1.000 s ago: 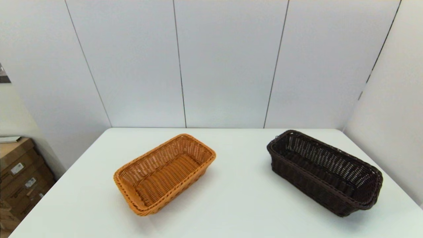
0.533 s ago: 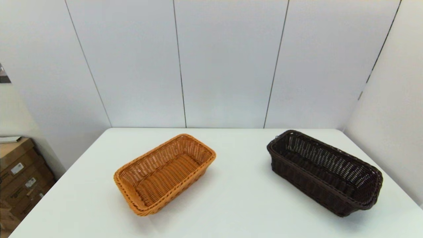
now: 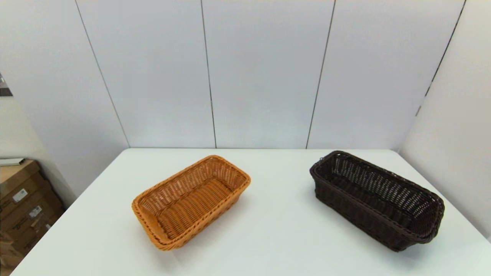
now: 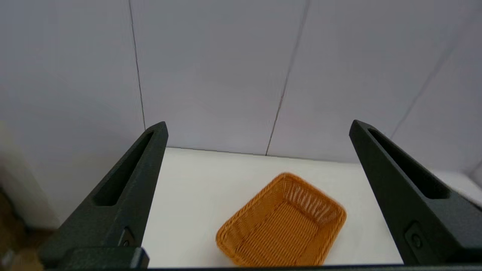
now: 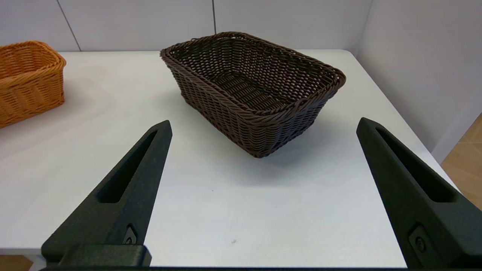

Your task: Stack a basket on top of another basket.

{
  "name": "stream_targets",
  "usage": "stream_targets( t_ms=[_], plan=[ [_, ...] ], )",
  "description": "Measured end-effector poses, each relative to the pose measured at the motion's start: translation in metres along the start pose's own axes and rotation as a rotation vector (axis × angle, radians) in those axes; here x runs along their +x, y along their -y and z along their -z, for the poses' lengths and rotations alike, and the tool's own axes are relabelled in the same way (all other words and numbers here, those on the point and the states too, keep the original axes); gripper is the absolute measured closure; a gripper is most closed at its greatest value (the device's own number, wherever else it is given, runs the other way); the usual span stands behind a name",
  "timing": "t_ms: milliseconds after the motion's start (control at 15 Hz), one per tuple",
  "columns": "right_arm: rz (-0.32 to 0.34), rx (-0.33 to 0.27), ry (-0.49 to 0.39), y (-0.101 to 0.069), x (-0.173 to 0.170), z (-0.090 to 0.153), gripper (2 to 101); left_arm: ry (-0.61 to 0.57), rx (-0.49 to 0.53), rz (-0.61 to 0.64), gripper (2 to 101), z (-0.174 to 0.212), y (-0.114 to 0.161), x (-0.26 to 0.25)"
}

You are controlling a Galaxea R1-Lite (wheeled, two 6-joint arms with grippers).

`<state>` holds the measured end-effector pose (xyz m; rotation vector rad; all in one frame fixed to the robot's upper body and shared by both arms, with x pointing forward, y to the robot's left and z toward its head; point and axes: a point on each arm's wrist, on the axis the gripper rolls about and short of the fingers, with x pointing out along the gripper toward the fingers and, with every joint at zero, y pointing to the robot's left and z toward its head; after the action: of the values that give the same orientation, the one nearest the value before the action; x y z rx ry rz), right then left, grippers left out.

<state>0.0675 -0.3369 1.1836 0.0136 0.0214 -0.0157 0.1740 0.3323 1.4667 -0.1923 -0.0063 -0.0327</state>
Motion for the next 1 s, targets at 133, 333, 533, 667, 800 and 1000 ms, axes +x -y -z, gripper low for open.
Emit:
stream_targets(
  t_ms=[133, 333, 533, 667, 800, 1000],
  plan=[
    [0.0, 0.0, 0.0, 0.0, 0.0, 0.0, 5.0, -0.101, -0.092, -0.096, 5.4, -0.016, 0.003, 0.053],
    [0.0, 0.0, 0.0, 0.0, 0.0, 0.0, 5.0, -0.289, -0.22, -0.291, 5.4, -0.001, 0.008, 0.127],
    [0.0, 0.0, 0.0, 0.0, 0.0, 0.0, 5.0, -0.553, -0.339, -0.465, 5.4, 0.045, 0.016, 0.181],
    [0.0, 0.0, 0.0, 0.0, 0.0, 0.0, 5.0, -0.726, -0.422, -0.484, 5.4, 0.071, 0.02, 0.196],
    [0.0, 0.0, 0.0, 0.0, 0.0, 0.0, 5.0, -0.915, -0.495, -0.479, 5.4, 0.095, 0.02, 0.201],
    [0.0, 0.0, 0.0, 0.0, 0.0, 0.0, 5.0, -1.094, -0.531, -0.493, 5.4, 0.128, 0.016, 0.204]
  ],
)
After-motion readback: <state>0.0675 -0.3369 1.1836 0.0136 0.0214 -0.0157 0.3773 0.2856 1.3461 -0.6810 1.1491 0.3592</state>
